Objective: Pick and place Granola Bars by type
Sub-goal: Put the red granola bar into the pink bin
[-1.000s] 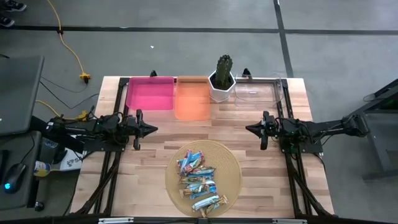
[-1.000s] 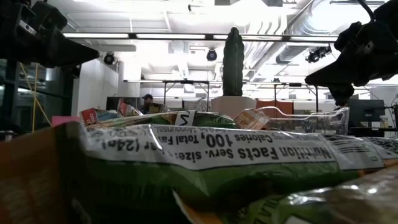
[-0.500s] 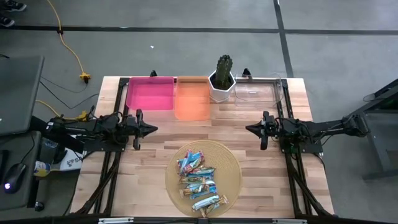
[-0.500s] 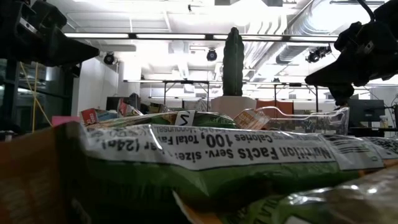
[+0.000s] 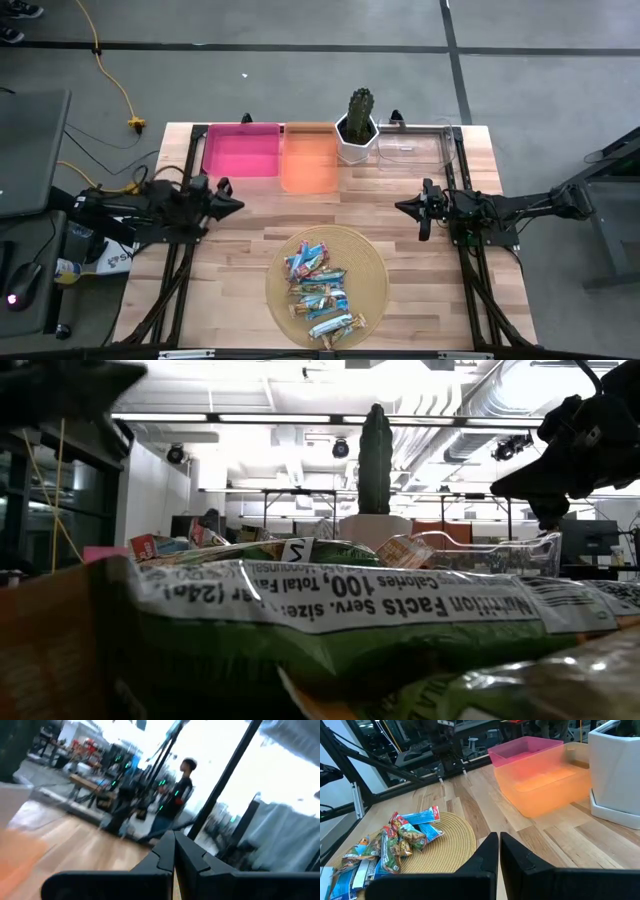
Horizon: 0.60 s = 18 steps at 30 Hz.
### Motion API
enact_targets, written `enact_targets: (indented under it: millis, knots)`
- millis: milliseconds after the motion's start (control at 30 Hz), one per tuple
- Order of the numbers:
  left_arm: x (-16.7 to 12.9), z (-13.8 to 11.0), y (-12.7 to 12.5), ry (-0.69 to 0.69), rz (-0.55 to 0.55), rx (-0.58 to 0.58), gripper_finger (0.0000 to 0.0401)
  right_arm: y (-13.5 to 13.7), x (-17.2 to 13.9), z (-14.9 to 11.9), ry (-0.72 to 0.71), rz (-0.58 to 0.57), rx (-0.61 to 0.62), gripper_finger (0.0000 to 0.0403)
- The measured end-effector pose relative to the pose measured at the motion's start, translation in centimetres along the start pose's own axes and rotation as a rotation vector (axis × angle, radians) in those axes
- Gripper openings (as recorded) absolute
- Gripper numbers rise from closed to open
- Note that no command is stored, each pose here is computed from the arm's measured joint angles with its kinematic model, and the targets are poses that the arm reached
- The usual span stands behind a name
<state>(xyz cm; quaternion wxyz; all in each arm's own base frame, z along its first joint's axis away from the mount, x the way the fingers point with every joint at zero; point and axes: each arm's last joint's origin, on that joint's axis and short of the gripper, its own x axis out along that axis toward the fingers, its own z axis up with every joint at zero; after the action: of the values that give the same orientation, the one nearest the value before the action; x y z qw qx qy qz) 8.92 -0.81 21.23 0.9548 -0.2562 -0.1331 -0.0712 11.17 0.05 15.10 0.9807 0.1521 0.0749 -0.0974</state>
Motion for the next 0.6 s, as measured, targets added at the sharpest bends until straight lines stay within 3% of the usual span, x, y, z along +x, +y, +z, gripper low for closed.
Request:
enact_targets:
  millis: [267,600]
  knots:
    - [-0.3,4.8,-2.6,-0.052,-0.001,-0.024,0.0007,0.0,0.0,0.0,0.001,0.0,0.0,0.0]
    - [1.7,9.9,-5.3,0.313,0.235,0.073,0.0013,0.0,0.0,0.0,0.0,0.0,0.0,0.0]
